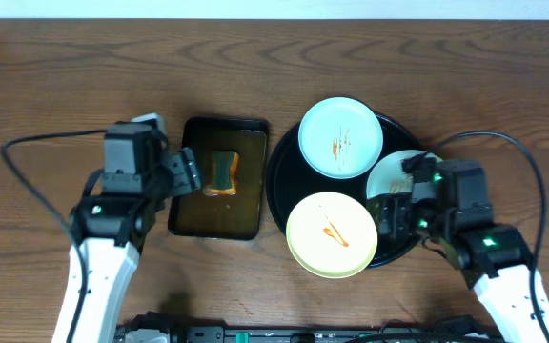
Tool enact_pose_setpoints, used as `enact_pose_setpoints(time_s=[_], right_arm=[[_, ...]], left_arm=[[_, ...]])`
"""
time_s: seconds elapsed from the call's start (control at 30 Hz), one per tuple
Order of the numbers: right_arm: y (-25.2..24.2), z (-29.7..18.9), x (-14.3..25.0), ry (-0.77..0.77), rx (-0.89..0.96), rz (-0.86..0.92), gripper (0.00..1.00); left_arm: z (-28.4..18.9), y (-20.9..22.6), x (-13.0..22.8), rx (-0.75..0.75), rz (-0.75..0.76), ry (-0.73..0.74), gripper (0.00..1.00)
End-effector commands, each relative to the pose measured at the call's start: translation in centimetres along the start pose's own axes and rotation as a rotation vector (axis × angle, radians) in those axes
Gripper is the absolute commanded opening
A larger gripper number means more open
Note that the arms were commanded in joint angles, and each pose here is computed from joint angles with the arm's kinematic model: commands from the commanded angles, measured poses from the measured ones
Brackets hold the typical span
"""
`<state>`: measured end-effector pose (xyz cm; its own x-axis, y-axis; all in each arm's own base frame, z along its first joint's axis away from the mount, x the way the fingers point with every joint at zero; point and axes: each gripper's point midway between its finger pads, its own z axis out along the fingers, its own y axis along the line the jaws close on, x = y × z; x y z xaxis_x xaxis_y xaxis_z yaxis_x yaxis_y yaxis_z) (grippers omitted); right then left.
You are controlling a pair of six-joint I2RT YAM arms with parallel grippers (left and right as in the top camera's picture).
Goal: Clean dirty plates on tray and stack at the side
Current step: 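Move left gripper to the sponge and right gripper to the yellow plate rim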
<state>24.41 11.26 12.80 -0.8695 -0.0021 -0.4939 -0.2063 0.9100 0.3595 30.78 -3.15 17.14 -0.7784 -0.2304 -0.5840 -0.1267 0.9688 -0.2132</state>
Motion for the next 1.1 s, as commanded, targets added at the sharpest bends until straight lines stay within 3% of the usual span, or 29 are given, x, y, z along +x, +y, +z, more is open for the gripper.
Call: enact_pose_setpoints(time_s=[0.0,0.3,0.47,0.77,1.07], right_arm=[[1.1,1.3,1.0,0.073,-0.009,0.028,0.69],[-1.9,5.0,5.1,0.282,0.203,0.241,0.62],[-2.5,6.1,7.0,0.377,0.233,0.285,0.5],[-3.4,7.9,8.7,0.465,0.268,0.312,0.19],[-3.5,8.2,8.5,0.454,0.269,0.312,0.05]], left_arm=[[1.9,-1.4,0.2,0.023,0.087,0.049,0.78],[7.8,-3.6,2.9,0.036,0.168,0.182,0.78],[9.3,-4.3,4.1,0.04,0.195,0.226,0.78],[10.9,-4.3,5.4,0.029,0.204,0.274,0.78],[11.2,-4.2,5.6,0.025,0.204,0.285,0.78]])
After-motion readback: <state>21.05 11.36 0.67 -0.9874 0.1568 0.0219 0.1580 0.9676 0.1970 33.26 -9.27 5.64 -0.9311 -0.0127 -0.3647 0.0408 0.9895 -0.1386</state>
